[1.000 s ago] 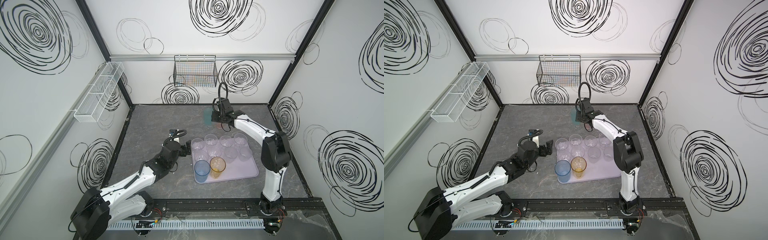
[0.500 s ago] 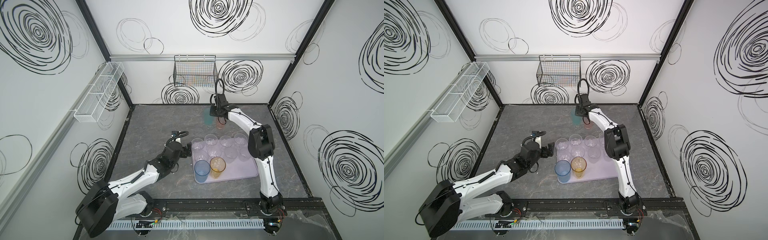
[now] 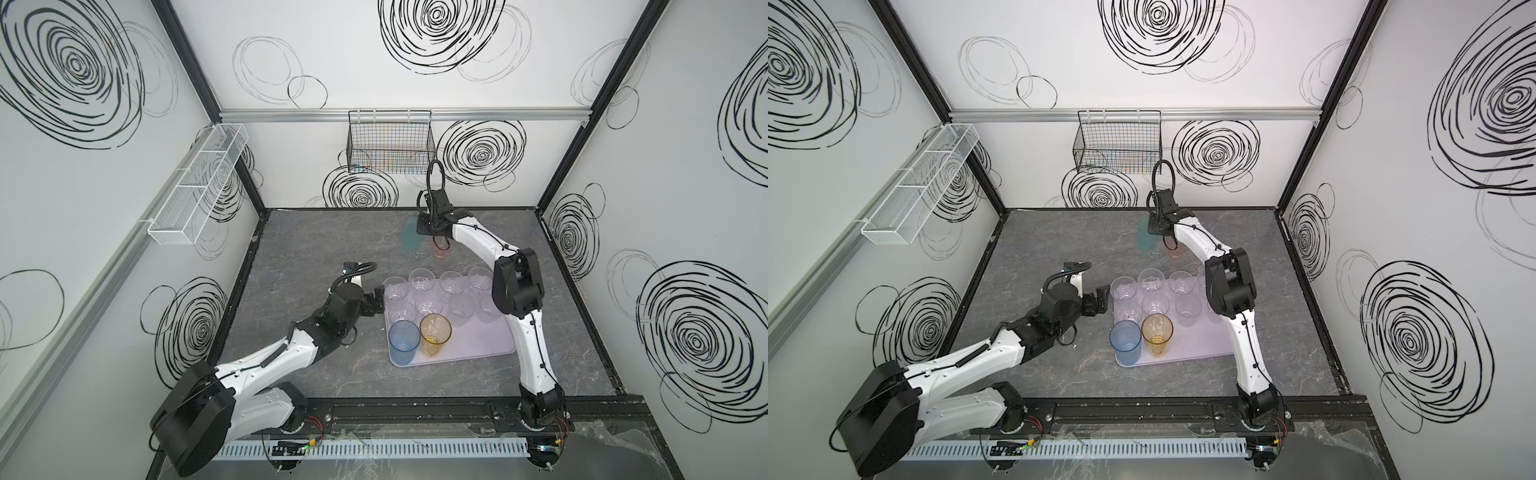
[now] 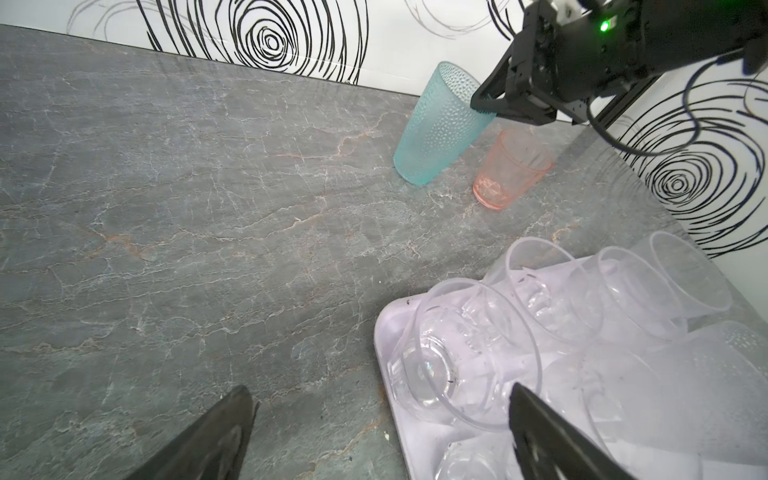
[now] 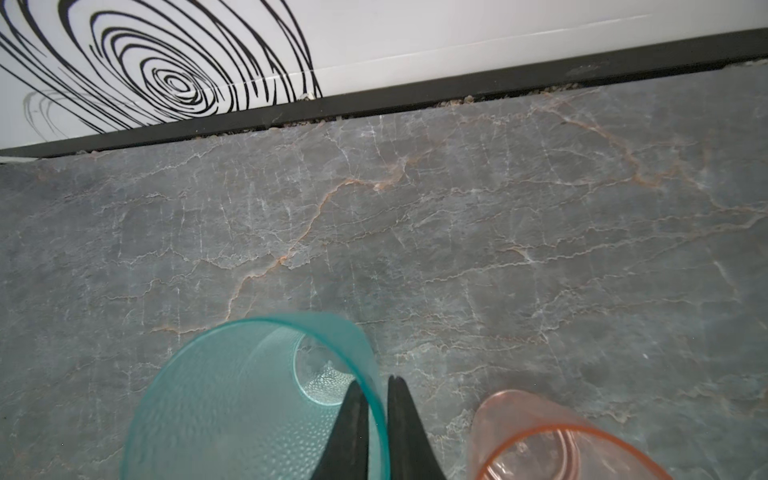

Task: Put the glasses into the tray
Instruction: 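Close the right gripper on the teal cup's rim and lift it, then carry the teal cup to the tray beside the yellow cup and lower it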

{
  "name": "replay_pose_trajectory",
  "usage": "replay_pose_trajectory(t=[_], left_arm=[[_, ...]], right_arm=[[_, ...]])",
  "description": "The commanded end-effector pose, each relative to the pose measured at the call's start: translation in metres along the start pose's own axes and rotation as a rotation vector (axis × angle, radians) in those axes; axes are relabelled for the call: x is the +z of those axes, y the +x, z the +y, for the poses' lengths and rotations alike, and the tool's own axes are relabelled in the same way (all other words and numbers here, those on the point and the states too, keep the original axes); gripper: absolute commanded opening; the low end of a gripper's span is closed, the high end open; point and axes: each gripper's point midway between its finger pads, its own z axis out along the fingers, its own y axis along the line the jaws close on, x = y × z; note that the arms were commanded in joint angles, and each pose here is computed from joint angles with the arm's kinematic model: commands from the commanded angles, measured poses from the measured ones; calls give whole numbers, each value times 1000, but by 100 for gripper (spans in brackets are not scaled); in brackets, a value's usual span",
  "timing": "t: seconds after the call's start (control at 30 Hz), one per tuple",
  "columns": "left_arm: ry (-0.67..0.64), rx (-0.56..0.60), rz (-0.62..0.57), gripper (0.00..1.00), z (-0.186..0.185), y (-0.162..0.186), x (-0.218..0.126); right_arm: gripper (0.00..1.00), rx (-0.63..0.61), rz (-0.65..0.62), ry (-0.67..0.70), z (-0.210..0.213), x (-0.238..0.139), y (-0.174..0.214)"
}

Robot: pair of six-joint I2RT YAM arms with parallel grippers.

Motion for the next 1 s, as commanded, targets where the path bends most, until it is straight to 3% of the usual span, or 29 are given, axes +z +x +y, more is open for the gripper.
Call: replay_pose_trajectory(t=[0.0, 0.23, 0.5, 0.67, 0.97], left_arm=[[15, -40, -28, 99, -1, -6, -7], [23, -52, -47, 99, -7, -7, -23], [15, 9, -79, 100, -20, -13, -55], [34, 69, -101, 100, -39, -16, -83], [79, 96, -100, 100, -62, -4, -100]], right_arm=[[10, -28, -108, -60, 39, -71, -33], [8, -82, -164, -126, 73, -143, -15], [7, -114, -250, -190, 74, -250, 13], [6, -109, -322, -173, 38, -311, 43], [6, -63, -199, -58, -42, -339, 127]])
